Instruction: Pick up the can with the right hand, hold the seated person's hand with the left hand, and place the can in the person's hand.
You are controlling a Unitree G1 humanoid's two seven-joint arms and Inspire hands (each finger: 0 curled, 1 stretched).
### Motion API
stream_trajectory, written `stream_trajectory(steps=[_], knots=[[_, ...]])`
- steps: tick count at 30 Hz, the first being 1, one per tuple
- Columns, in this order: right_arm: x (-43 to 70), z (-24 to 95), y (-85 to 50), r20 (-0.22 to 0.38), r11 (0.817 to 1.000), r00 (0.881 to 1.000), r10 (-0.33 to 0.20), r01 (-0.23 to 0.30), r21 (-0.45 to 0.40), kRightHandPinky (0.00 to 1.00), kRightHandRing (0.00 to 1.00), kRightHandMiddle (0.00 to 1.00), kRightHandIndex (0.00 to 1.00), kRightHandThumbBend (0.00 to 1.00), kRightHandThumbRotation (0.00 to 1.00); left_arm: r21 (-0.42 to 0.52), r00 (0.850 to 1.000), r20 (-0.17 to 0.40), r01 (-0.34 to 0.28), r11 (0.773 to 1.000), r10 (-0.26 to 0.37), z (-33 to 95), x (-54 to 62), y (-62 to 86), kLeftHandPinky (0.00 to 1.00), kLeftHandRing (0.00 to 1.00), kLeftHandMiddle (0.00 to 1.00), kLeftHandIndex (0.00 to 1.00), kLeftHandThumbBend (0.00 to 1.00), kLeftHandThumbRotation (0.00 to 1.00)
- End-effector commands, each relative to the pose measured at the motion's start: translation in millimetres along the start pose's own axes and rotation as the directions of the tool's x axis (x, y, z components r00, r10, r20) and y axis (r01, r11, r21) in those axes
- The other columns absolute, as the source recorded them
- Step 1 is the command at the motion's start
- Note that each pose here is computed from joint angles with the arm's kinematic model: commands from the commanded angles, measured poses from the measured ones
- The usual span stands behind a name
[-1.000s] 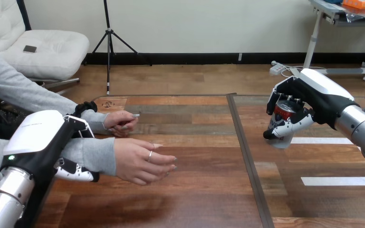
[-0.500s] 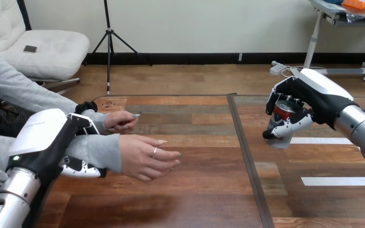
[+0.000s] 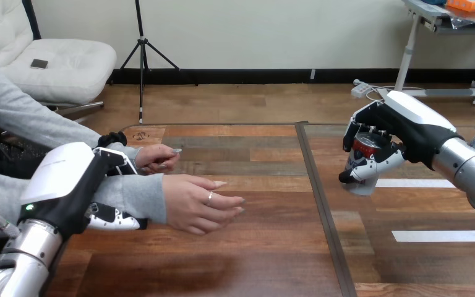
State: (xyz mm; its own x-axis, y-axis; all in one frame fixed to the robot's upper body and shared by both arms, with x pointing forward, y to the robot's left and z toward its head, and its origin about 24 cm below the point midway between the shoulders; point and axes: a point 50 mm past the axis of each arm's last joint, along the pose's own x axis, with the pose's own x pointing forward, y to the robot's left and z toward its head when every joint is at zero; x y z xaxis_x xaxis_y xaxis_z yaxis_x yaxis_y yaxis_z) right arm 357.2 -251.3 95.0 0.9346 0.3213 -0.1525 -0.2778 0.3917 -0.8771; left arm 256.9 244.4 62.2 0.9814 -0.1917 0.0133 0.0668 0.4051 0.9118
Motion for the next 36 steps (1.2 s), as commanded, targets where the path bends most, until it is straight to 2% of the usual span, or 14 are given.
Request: stream_trajectory(steps=[1,17,36], knots=[[13.9,28.5,-25.1,0.115,0.996,0.989,-0.094,0.094,0.007,0.29,0.33,0.39,0.42,0.73,0.0,-0.026,0.982,0.138,-0.128,0.991,0.13,31.5,22.6,28.6,0.29,0.34,0.4,0.43,0.75,0.0],[20.8,37.7,-19.6,0.135,0.994,0.985,-0.103,0.099,0.034,0.31,0.35,0.39,0.42,0.72,0.0,-0.038,0.983,0.138,-0.117,0.992,0.121,34.9,25.0,28.1,0.3,0.35,0.41,0.43,0.72,0.0],[30.7,56.1,-11.8,0.199,0.996,0.976,-0.086,0.08,0.04,0.29,0.33,0.39,0.43,0.71,0.0,-0.047,0.984,0.14,-0.108,0.993,0.114,36.6,27.0,28.4,0.3,0.35,0.42,0.44,0.72,0.0]])
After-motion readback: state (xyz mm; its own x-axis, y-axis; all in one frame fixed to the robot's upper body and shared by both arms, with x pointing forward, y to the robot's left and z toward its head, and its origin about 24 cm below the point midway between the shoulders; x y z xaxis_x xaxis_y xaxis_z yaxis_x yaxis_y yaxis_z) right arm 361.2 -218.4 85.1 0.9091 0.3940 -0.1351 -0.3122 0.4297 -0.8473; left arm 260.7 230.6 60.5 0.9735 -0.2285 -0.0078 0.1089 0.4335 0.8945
